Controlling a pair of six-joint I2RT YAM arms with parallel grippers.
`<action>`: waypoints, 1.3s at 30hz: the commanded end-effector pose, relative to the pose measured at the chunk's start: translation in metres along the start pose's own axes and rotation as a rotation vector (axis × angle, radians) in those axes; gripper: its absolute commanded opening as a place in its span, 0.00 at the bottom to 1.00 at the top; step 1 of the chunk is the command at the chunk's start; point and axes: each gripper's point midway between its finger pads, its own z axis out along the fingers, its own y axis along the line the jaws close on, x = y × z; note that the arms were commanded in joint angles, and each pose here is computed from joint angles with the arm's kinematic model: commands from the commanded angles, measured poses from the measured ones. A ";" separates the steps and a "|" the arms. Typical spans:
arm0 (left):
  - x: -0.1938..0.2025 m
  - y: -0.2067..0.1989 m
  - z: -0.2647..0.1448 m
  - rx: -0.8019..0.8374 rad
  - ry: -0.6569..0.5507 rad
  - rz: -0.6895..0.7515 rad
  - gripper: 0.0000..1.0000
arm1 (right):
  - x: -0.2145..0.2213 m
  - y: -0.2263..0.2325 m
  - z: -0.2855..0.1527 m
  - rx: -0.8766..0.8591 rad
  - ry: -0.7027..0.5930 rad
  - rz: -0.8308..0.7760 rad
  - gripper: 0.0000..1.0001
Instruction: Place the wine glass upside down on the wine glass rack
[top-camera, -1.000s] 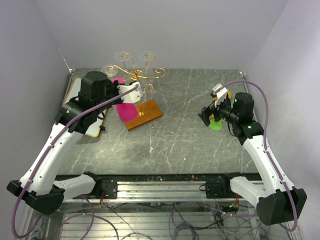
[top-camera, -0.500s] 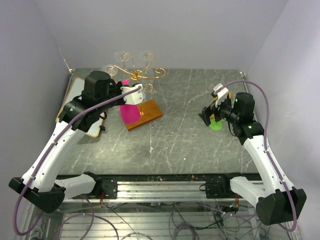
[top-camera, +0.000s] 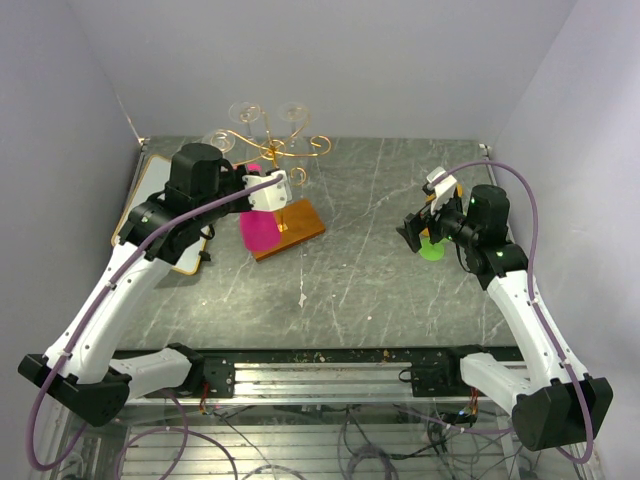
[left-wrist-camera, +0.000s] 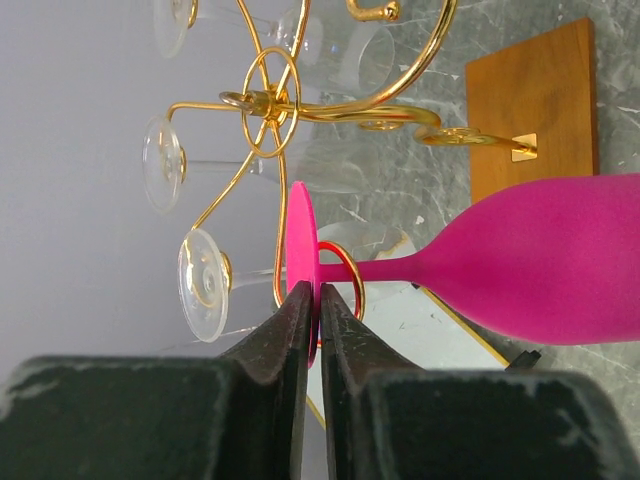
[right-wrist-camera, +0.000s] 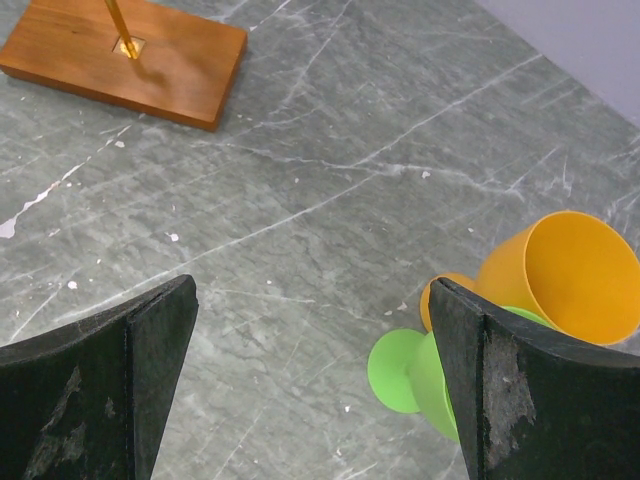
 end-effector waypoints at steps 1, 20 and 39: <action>-0.011 0.002 -0.006 -0.017 -0.058 -0.024 0.21 | 0.003 -0.001 -0.002 0.007 0.003 -0.003 1.00; -0.015 -0.014 -0.020 0.019 -0.105 -0.083 0.36 | 0.006 -0.004 -0.002 0.012 0.007 0.007 1.00; -0.037 -0.055 -0.070 0.130 -0.280 -0.371 0.83 | 0.004 -0.081 -0.043 0.368 -0.020 0.142 0.99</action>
